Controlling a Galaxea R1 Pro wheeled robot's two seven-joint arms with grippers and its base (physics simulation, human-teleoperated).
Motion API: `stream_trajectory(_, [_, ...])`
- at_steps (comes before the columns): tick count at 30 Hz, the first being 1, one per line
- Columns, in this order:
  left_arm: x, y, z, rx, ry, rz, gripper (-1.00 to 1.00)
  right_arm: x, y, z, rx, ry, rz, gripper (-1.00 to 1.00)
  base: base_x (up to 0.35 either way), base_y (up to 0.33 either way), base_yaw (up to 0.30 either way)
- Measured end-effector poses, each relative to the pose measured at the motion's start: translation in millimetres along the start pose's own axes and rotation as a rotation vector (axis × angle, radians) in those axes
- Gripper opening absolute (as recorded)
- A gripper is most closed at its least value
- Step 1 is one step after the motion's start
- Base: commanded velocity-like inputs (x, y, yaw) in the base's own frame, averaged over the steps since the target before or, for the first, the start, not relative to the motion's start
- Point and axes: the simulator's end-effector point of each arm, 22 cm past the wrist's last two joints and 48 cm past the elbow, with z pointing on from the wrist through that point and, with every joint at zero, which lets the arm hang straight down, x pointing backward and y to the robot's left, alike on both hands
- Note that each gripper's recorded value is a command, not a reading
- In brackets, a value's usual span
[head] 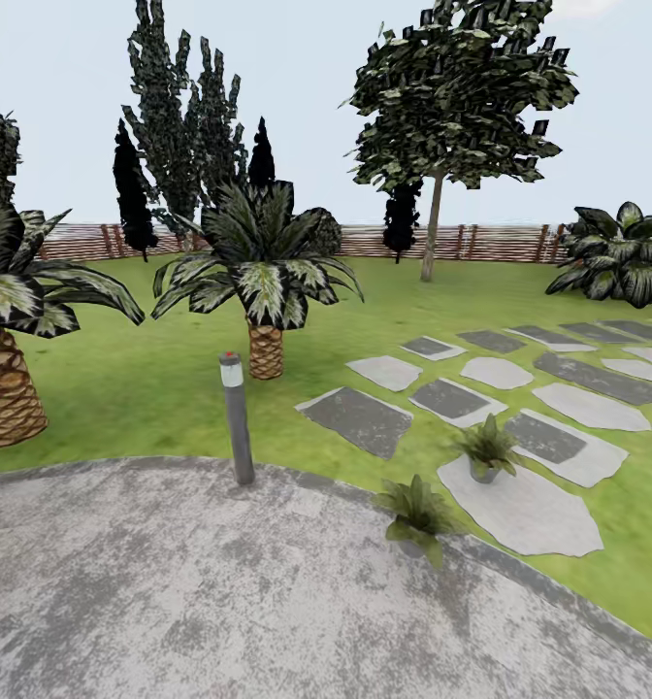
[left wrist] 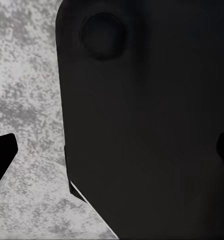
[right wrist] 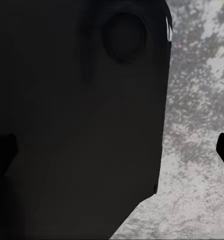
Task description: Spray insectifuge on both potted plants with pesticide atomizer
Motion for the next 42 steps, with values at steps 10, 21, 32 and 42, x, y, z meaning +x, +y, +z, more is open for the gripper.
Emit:
stream_trajectory(10, [-8.3,4.5,-0.1,-0.005,-0.019,-0.001,1.0,-41.4,31.5,-2.0,-0.039,-0.08,0.004,1.0,-0.011,-0.114,0.011])
stream_trajectory(21, [-43.2,37.3,-2.6,-0.053,-0.086,-0.012,1.0,-74.8,26.6,-5.5,-0.03,-0.155,0.001,1.0,-0.041,-0.082,0.243])
stream_trajectory(32, [-182.4,53.3,-33.4,-0.073,-0.366,-0.007,1.0,-242.4,23.8,-68.1,-0.027,-0.676,0.012,1.0,0.0,-0.001,0.272])
stream_trajectory(42, [-322.6,69.0,-92.9,-0.085,-0.666,-0.087,1.0,-307.3,-17.8,-110.3,0.029,-0.846,-0.003,1.0,0.0,0.0,0.272])
